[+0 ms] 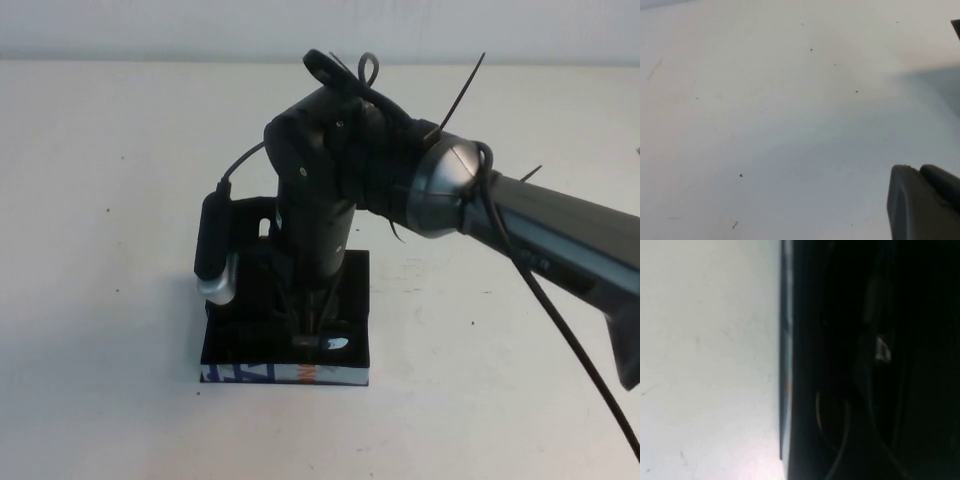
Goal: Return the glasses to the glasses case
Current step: Place the glasses in the glasses case, then close the glasses case
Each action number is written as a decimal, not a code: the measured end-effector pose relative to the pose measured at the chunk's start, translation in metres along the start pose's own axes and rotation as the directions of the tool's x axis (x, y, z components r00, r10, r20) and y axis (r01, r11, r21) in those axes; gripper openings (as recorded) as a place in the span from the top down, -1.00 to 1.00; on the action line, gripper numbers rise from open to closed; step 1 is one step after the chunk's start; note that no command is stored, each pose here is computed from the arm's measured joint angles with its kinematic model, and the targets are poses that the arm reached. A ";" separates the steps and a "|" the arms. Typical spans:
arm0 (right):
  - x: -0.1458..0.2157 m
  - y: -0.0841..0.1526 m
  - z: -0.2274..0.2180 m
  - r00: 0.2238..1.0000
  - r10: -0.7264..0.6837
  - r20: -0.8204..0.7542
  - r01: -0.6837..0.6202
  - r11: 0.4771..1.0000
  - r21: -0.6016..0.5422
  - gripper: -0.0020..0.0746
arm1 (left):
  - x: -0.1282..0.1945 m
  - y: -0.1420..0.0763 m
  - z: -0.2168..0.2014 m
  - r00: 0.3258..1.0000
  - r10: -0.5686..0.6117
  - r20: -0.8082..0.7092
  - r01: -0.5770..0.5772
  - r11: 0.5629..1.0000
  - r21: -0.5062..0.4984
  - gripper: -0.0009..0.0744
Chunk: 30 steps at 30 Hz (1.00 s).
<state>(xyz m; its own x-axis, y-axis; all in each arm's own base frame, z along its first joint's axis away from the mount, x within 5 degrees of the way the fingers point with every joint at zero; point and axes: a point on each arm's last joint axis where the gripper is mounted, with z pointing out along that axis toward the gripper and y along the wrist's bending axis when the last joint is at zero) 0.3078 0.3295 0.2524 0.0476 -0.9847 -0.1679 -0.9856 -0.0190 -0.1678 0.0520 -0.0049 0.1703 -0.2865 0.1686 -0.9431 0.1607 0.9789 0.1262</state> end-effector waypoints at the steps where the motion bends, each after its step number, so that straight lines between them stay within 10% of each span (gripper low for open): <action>1: 0.001 -0.001 -0.004 1.000 0.017 0.001 -0.017 1.000 0.013 0.06 | 0.000 0.000 0.000 1.000 0.000 0.000 0.000 1.000 0.000 0.98; 6: 0.006 0.002 -0.037 0.995 0.090 0.038 -0.092 0.994 0.064 0.15 | 0.000 0.000 0.000 1.000 0.000 0.000 0.000 1.000 0.000 0.98; 14: 0.040 0.029 -0.091 0.982 0.176 0.070 -0.182 0.980 0.085 0.88 | 0.000 0.000 0.000 1.000 0.000 0.000 0.000 1.000 0.000 0.98; 30: 0.071 0.004 -0.102 0.932 0.335 0.139 -0.349 0.933 0.090 0.98 | 0.000 0.000 0.000 1.000 0.000 0.000 0.000 1.000 0.000 0.98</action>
<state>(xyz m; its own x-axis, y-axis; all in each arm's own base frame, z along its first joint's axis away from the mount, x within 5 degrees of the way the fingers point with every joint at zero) 0.2909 0.2420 0.3388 -0.2630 -0.8999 -0.3479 -0.9215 0.3411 -0.1858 0.0520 -0.0049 0.1703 -0.2865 0.1686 -0.9431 0.1607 0.9789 0.1262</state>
